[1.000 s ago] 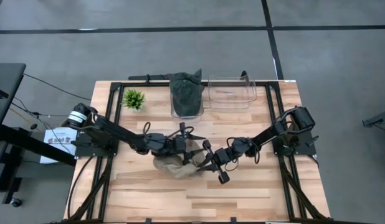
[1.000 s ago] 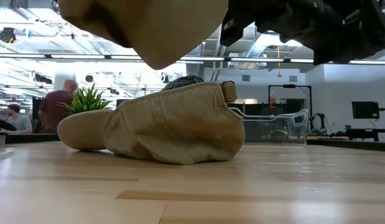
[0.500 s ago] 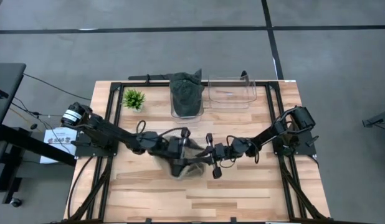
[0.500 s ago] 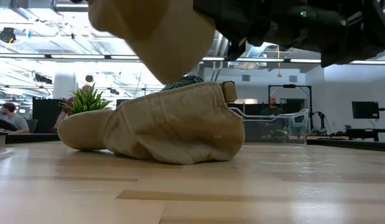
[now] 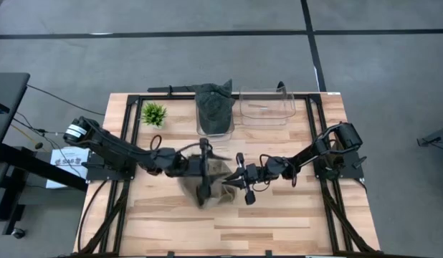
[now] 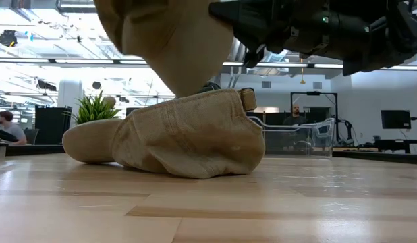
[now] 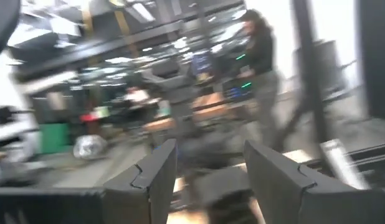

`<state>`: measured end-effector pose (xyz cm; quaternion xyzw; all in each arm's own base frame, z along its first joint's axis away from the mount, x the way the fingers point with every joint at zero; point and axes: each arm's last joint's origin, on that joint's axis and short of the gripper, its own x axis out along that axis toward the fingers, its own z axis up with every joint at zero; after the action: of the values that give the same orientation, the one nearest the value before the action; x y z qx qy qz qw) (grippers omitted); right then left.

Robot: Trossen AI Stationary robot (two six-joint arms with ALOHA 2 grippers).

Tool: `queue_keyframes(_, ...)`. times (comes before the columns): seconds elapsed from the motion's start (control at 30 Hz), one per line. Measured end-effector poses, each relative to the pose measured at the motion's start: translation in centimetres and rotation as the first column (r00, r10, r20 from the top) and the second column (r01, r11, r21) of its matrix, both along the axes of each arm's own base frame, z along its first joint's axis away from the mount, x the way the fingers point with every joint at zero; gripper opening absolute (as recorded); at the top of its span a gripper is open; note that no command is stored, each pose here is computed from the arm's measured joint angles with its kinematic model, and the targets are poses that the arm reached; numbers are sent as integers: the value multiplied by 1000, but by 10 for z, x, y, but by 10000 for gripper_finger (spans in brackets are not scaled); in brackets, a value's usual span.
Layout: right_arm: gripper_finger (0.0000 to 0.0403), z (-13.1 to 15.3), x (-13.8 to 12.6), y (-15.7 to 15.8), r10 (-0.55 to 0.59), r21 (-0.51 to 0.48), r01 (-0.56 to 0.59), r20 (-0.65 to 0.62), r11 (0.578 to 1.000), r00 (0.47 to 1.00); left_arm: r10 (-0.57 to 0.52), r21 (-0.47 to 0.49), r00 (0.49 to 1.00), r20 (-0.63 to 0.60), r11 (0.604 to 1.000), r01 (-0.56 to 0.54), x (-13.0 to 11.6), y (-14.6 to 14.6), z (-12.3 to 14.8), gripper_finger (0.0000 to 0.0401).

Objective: Pick & Place hat
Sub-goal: Put the brown cap into the right transparent bin

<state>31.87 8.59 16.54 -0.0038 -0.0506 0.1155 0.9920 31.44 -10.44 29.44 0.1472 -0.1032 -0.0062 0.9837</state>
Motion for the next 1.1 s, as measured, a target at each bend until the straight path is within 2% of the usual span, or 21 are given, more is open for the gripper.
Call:
queue_keyframes(0.13, 6, -2, 0, 1, 45, -10, -45, -24, 999, 999, 156, 68, 987, 24, 985, -157, -4, 15, 10, 186)
queue_keyframes(0.27, 6, -2, 0, 2, 57, -11, -57, -22, 998, 998, 303, 135, 953, 28, 943, -304, -11, 32, 22, 186)
queue_keyframes(0.37, 6, -2, 0, 1, 29, -9, -30, -21, 1000, 999, 388, 122, 920, 49, 912, -391, -22, 40, 36, 186)
queue_keyframes(0.47, 6, -2, 0, 0, -26, -5, 26, -22, 1000, 999, 329, 24, 940, 85, 943, -332, -42, 36, 55, 186)
queue_keyframes(0.57, 6, -2, 0, -1, -48, -3, 48, -22, 999, 999, 109, -78, 989, 97, 992, -102, -66, 22, 71, 186)
queue_keyframes(0.63, 6, -1, 0, -1, -45, 9, 46, -17, 999, 999, -57, -92, 997, 47, 994, 61, -78, 9, 71, 186)
queue_keyframes(0.7, 6, 0, 0, -1, -43, 28, 43, -10, 999, 999, -137, -77, 990, -33, 988, 134, -84, -6, 64, 186)
queue_keyframes(0.8, 6, 1, 0, 0, -30, 43, 30, -3, 999, 1000, -129, -46, 985, -113, 991, 125, -88, -23, 47, 186)
queue_keyframes(1.1, 6, 12, 5, 13, 26, 62, -28, 40, 998, 999, 104, 78, 964, -245, 993, -87, -65, -39, 2, 186)
